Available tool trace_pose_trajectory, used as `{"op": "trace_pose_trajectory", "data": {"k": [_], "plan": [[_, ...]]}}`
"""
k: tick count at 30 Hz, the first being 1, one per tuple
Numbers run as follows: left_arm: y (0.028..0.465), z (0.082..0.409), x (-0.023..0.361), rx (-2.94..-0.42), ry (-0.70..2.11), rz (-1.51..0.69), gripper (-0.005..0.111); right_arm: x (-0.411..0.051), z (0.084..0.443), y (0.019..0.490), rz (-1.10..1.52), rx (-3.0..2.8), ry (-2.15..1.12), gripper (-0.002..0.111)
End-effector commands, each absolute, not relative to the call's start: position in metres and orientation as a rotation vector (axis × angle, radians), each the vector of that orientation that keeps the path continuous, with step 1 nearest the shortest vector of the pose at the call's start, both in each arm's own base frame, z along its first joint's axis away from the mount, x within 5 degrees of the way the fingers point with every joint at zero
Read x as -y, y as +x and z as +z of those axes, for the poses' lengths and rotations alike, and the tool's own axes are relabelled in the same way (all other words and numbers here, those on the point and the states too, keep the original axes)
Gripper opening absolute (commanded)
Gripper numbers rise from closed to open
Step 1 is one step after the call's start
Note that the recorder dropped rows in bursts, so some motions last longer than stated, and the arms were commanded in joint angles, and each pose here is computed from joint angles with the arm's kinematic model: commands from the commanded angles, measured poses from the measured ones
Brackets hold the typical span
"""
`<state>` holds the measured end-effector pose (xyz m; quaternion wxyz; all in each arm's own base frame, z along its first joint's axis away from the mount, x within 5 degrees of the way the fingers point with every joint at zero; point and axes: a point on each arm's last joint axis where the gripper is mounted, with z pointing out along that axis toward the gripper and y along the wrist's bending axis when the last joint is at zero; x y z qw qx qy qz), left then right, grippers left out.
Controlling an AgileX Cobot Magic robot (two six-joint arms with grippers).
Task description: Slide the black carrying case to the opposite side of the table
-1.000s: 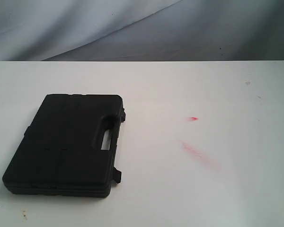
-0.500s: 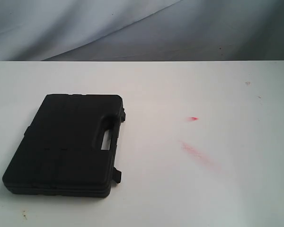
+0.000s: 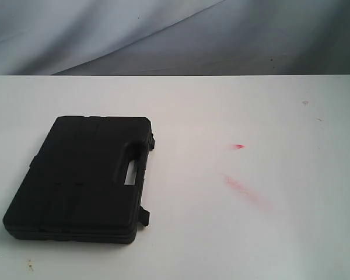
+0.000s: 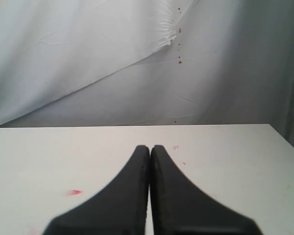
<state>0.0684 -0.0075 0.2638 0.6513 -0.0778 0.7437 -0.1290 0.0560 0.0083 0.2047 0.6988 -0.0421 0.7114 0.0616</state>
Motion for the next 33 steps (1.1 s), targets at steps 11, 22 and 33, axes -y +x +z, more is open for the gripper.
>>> {"op": "trace_pose_trajectory", "data": {"k": [11, 22, 33], "plan": [[0.092, 0.306, 0.019, -1.856, -0.143, -0.398, 0.000, -0.008, 0.205, 0.056, 0.133, -1.576, -0.086, 0.000], [0.127, 0.317, 0.035, -2.050, -0.092, -0.464, 0.000, -0.008, 0.205, 0.056, 0.133, -1.576, -0.086, 0.000], [0.181, 0.279, 0.121, -2.339, 0.063, -0.663, 0.000, -0.008, 0.205, 0.056, 0.133, -1.576, -0.086, 0.000]]}}
